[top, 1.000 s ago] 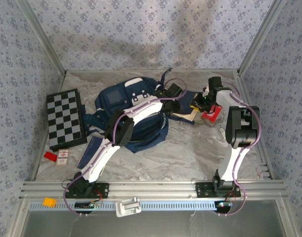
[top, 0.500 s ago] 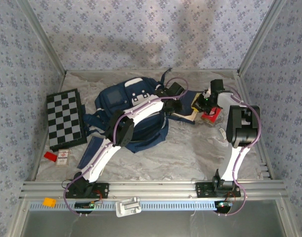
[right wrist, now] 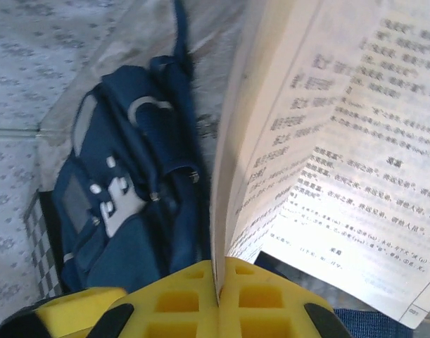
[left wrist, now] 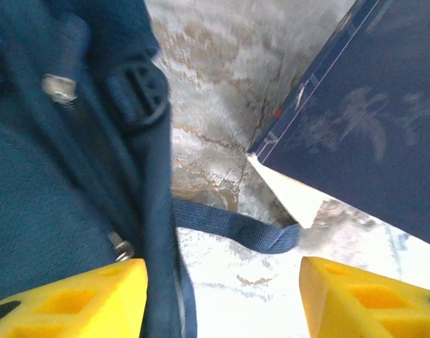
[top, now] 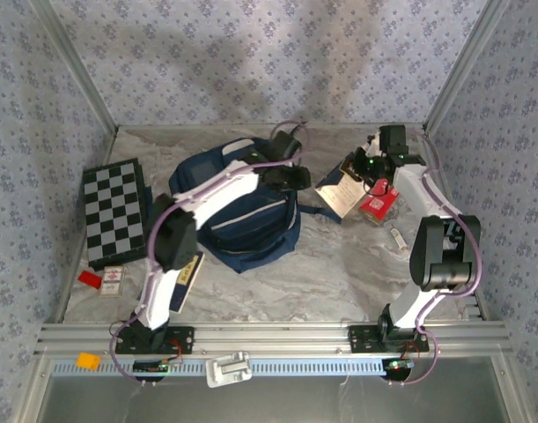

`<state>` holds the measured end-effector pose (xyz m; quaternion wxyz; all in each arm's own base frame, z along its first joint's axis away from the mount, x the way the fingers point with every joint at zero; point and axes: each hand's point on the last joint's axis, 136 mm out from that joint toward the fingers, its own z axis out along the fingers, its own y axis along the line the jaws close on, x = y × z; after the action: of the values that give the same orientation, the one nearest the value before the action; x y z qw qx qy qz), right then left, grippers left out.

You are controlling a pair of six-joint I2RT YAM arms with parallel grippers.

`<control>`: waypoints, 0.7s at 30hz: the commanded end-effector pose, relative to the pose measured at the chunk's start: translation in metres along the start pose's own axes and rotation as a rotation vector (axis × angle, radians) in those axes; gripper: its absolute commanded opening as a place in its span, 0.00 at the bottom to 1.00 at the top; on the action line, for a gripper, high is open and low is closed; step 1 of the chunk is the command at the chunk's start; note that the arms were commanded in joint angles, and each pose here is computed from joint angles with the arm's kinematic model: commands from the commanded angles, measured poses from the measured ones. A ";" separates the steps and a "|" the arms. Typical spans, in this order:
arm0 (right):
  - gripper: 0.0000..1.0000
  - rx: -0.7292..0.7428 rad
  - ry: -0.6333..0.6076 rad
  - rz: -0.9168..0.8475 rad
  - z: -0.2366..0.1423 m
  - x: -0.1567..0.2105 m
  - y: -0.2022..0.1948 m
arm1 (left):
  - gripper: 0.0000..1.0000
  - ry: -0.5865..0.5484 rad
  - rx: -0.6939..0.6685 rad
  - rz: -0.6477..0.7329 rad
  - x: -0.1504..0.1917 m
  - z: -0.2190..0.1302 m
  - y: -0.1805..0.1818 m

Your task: Pack the student bag

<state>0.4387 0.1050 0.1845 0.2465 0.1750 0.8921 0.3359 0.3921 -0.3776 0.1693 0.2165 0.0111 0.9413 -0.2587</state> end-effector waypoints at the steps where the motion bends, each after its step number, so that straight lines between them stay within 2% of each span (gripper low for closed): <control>1: 0.00 -0.083 -0.049 -0.065 -0.022 -0.001 0.050 | 0.61 -0.113 0.107 -0.030 -0.022 -0.053 -0.002; 7: 0.00 -0.181 -0.028 -0.153 -0.039 0.028 0.109 | 0.67 -0.158 0.143 -0.108 -0.014 -0.106 0.043; 13: 0.00 -0.263 0.030 -0.267 -0.054 0.053 0.164 | 0.72 -0.195 0.147 -0.164 -0.004 -0.143 0.081; 16: 0.00 -0.328 0.107 -0.304 -0.056 0.072 0.189 | 0.73 -0.223 0.159 -0.207 -0.002 -0.158 0.097; 21: 0.00 -0.313 0.276 -0.336 -0.030 0.120 0.193 | 0.75 -0.270 0.154 -0.263 0.008 -0.180 0.123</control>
<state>0.3708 0.2645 0.3214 0.2574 -0.0294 0.8582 0.4431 0.3355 -0.1906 0.2310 0.2906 -0.1254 0.8882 -0.3330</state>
